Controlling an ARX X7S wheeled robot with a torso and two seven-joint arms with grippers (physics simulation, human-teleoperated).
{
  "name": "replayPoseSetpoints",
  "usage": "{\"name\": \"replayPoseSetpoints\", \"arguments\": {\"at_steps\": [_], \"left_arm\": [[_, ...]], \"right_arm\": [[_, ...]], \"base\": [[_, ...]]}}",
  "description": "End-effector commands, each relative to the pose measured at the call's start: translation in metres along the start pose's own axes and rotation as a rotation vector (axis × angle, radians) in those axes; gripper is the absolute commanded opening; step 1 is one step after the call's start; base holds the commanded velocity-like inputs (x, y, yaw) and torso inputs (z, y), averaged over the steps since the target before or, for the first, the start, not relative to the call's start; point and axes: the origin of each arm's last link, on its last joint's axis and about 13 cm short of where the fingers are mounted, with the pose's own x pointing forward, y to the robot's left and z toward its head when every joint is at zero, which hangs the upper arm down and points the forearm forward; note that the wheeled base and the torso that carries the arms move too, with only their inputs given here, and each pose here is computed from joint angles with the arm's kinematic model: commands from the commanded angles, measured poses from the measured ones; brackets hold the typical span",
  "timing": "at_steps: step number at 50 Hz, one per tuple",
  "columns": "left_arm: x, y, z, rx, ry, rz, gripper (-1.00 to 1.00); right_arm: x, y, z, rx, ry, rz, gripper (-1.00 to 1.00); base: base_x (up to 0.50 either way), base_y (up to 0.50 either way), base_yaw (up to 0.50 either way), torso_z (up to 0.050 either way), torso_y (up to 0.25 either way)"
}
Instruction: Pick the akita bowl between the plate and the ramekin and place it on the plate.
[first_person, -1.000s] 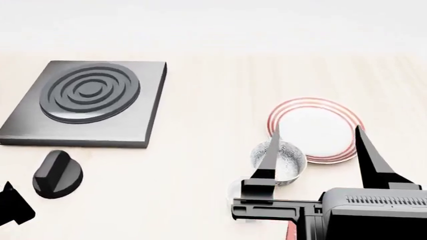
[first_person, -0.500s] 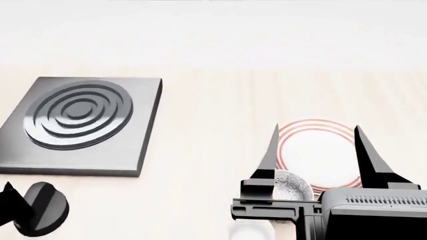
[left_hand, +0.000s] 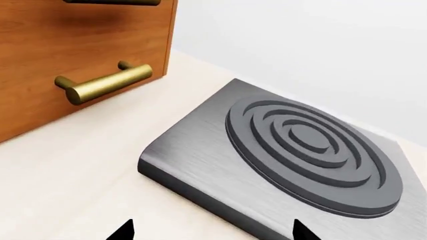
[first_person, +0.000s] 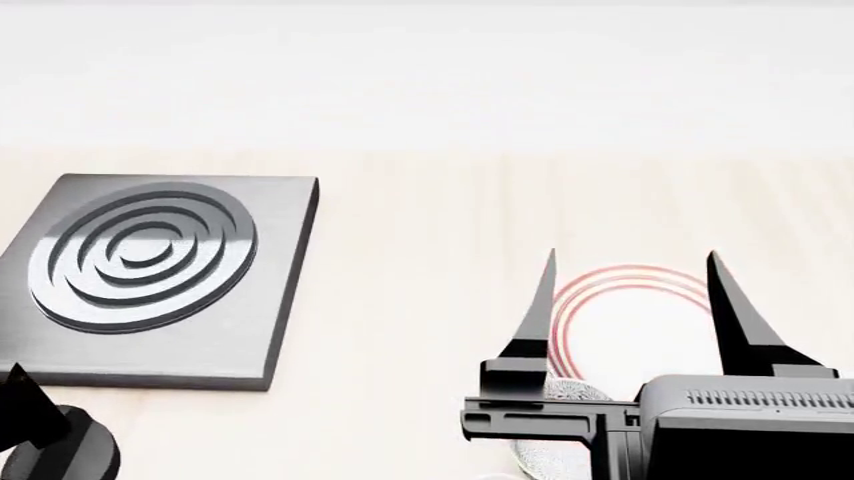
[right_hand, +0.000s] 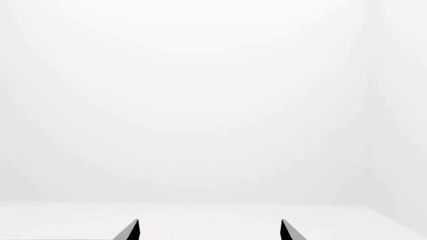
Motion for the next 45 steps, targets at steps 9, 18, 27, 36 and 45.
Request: {"name": "replayPoseSetpoints", "arguments": {"at_steps": [9,18,27,36,45], "left_arm": [[0.000,0.000,0.000,0.000,-0.001,0.000,1.00],[-0.001,0.000,0.001,0.000,0.000,0.000,1.00],[0.000,0.000,0.001,0.000,0.000,0.001,1.00],[0.000,0.000,0.001,0.000,0.001,0.001,1.00],[0.000,0.000,0.000,-0.001,0.004,0.002,1.00]], "right_arm": [[0.000,-0.001,-0.003,0.000,0.029,-0.029,1.00],[0.003,-0.002,-0.010,0.004,0.145,-0.077,1.00],[0.004,-0.002,-0.012,-0.033,0.225,-0.091,1.00],[0.009,-0.003,-0.017,0.007,0.294,-0.138,1.00],[0.009,-0.004,-0.025,-0.014,0.314,-0.152,1.00]], "base": [[0.25,0.00,0.00,0.000,0.000],[0.02,0.00,0.00,0.000,0.000],[0.00,0.00,0.00,0.000,0.000],[0.00,0.00,0.00,0.000,0.000],[0.00,0.00,0.00,0.000,0.000]]}}
